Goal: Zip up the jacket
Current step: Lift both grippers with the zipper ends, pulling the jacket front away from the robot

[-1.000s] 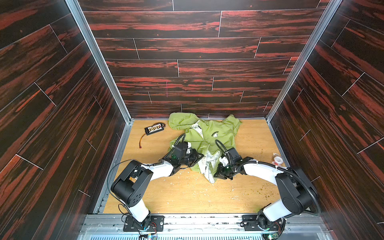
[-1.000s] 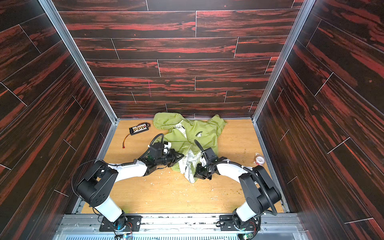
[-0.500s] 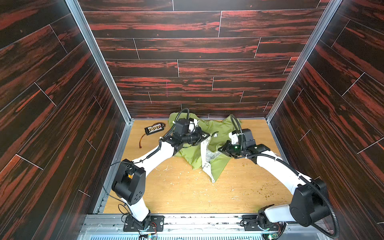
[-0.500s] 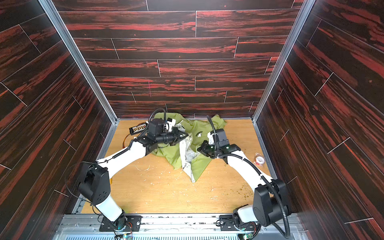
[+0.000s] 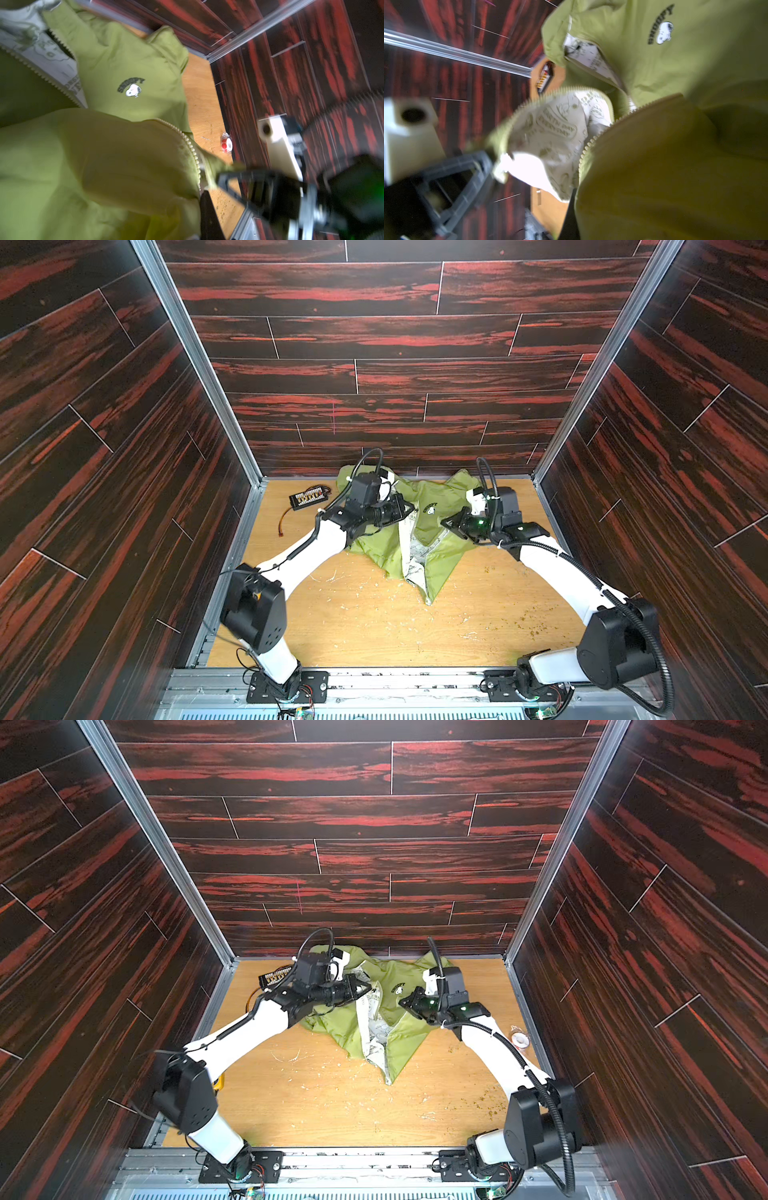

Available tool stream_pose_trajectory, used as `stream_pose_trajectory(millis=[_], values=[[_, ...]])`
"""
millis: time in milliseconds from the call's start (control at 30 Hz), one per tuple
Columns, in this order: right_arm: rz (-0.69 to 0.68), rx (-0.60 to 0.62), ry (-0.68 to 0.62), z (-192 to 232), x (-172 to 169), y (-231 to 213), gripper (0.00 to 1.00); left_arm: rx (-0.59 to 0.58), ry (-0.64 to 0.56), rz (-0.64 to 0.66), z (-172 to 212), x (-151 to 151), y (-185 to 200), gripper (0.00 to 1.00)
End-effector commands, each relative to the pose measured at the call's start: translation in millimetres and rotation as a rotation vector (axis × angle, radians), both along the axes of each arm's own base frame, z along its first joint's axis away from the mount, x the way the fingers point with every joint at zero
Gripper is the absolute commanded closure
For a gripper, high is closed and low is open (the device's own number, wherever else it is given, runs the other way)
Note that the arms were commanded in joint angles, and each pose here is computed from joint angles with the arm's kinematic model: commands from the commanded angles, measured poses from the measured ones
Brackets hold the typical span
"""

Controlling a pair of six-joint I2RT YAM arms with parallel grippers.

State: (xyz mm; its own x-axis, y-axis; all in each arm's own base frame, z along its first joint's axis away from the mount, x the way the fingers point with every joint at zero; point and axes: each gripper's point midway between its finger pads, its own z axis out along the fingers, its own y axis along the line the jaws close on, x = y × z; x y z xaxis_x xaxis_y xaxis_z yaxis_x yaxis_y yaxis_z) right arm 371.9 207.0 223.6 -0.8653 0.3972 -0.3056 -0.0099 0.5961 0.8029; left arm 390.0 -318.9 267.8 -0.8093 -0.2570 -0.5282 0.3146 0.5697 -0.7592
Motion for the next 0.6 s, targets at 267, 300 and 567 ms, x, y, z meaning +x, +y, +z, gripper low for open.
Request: stream_pose_trajectory(millis=[267, 300, 567], values=[[0.017, 0.278, -0.156, 71.9, 17.9, 15.1, 1.00, -0.402, -0.178, 0.014, 70.9, 16.7, -4.6, 1.00], [0.013, 0.299, -0.186, 79.9, 17.9, 15.5, 1.00, -0.440, -0.201, 0.011, 77.7, 15.9, -4.6, 1.00], [0.019, 0.392, -0.372, 128.3, 15.1, 26.2, 1.00, -0.638, -0.267, -0.041, 114.2, 9.1, -5.2, 1.00]])
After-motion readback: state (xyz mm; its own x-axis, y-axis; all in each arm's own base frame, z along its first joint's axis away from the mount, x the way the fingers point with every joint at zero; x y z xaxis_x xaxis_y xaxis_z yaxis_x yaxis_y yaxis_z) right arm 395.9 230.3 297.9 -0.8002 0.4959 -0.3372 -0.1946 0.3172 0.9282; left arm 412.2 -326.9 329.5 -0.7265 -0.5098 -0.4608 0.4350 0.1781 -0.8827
